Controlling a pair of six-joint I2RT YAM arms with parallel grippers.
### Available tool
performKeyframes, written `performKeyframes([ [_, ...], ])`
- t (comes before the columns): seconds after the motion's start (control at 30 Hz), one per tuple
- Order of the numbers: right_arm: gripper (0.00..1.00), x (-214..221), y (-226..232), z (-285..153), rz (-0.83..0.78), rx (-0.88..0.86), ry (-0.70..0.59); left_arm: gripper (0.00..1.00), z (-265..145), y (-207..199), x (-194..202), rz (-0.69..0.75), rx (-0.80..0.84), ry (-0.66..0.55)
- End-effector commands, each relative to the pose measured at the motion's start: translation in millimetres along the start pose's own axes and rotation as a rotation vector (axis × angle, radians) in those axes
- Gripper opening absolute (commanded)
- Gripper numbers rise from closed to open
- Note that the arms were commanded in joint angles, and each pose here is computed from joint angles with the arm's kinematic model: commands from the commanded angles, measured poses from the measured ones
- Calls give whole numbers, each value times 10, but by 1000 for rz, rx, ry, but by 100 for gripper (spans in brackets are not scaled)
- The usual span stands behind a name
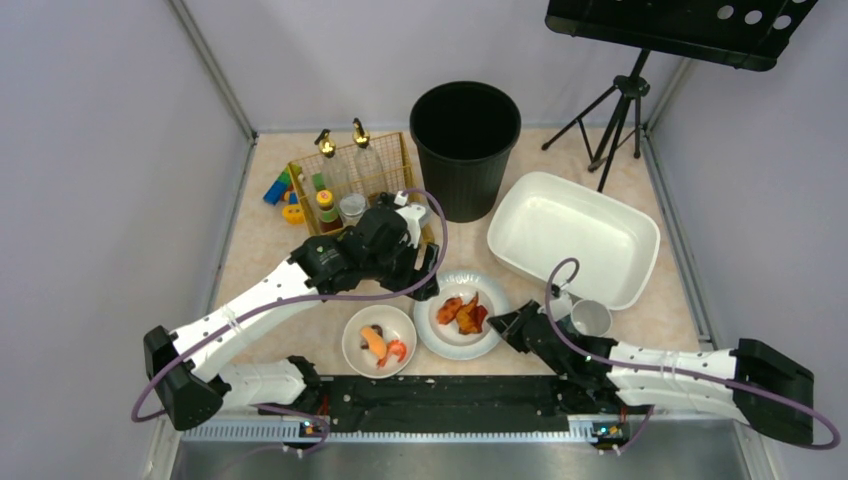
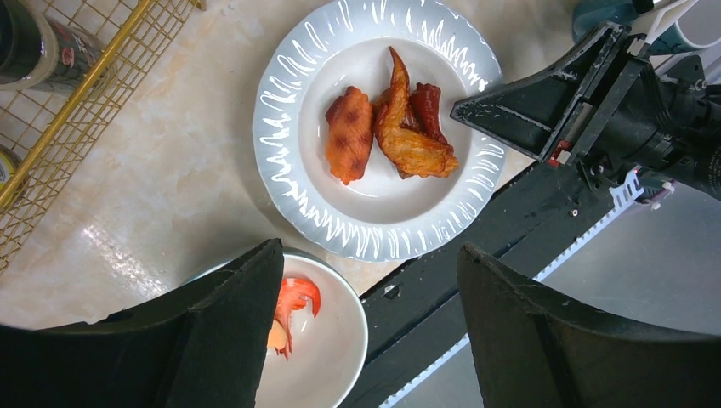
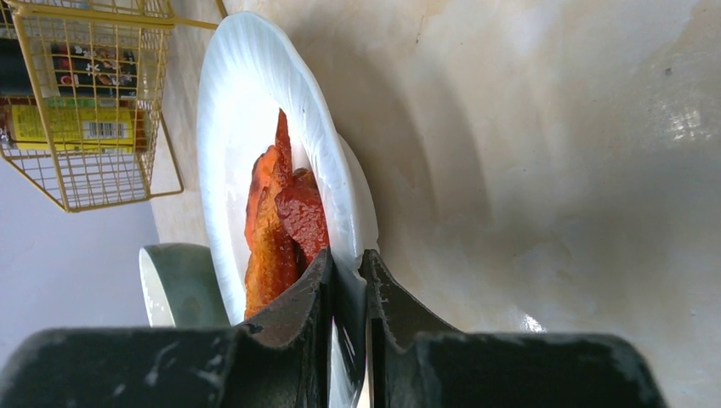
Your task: Clear the kitchen counter
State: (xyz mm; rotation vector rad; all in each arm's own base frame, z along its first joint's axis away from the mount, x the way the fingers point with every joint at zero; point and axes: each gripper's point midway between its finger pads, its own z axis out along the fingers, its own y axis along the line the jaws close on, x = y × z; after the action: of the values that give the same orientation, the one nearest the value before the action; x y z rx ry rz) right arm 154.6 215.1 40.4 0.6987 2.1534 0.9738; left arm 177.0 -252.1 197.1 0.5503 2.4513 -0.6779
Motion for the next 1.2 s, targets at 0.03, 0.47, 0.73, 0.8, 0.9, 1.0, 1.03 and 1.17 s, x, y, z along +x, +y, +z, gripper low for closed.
performKeyframes([
  [0.03, 0, 79, 17, 12, 31, 8, 29, 79, -40, -18, -56, -2, 8, -35],
  [0.47, 51, 151, 124, 68, -24, 30, 54, 79, -28, 17, -44, 4, -9, -31],
  [0.73, 49, 181, 150, 58, -27, 31, 73, 79, -23, 40, -46, 10, -18, -36],
  [0.8, 45, 194, 128, 60, -20, 30, 78, 79, -25, 43, -39, 12, -17, -37],
  [0.9, 43, 225, 93, 63, -19, 36, 87, 79, -22, 55, -33, 11, -20, -38],
  [1.0, 37, 258, 58, 92, -19, 45, 94, 79, -24, 53, -28, 13, -18, -37],
  [1.03, 35, 273, 56, 101, -17, 44, 98, 79, -26, 53, -30, 12, -18, -39],
  [1.17, 26, 313, 44, 148, -13, 48, 104, 79, -36, 65, -26, 11, -21, -41],
])
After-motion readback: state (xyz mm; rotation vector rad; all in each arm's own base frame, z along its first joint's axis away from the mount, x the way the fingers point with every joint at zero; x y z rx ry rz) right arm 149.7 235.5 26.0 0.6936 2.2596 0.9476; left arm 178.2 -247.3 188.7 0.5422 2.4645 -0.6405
